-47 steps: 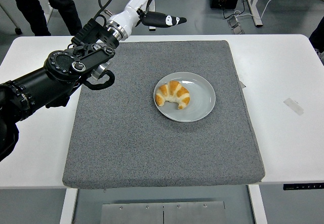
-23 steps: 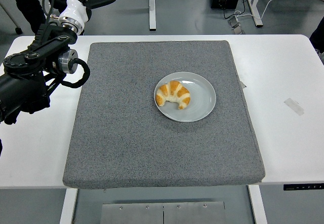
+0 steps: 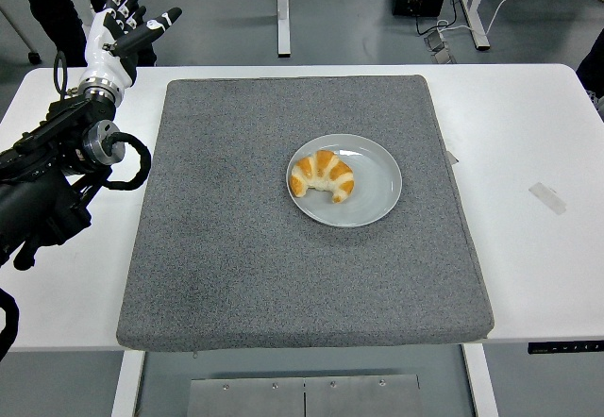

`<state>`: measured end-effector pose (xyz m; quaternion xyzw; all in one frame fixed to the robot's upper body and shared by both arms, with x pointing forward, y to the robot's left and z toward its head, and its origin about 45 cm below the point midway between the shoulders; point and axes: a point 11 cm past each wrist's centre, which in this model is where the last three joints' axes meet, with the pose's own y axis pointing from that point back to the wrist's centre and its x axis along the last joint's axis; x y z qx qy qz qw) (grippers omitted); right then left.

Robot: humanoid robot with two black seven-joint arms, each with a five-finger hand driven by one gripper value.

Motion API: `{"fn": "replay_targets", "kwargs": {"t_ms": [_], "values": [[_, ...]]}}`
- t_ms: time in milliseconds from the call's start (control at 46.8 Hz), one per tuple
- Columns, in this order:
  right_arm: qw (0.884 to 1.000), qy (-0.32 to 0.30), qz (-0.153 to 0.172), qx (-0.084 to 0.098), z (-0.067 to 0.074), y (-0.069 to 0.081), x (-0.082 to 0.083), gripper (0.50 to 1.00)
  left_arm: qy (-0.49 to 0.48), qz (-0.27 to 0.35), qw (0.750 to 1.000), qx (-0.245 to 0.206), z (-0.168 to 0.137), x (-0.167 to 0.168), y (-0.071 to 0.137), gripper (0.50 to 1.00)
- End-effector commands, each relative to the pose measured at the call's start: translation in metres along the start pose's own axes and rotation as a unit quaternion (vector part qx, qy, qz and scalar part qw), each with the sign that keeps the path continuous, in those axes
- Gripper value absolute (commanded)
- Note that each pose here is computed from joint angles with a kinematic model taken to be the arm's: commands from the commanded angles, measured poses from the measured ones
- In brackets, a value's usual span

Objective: Place the bread on the plate

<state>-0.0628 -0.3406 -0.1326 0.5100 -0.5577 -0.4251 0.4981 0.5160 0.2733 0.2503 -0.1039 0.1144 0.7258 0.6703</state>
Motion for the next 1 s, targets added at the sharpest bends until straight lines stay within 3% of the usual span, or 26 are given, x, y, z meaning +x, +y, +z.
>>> {"fn": "replay_targets", "kwargs": {"t_ms": [0,726,983], "values": [[1.0,0.0,0.0,0.0,0.0,0.0,0.0,1.0,0.024,0.01,1.0,0.015,-0.007,0.006,0.002,0.98],[1.0,-0.003,-0.007,0.0,0.0,0.0,-0.004,1.0,0.172,0.043,0.982,0.058,-0.047,-0.011,0.01,0.98],[1.0,-0.001,0.0,-0.004,0.005,0.001,0.0,1.0,0.174,0.041,0.982,0.064,-0.056,-0.017,0.014,0.98]]}}
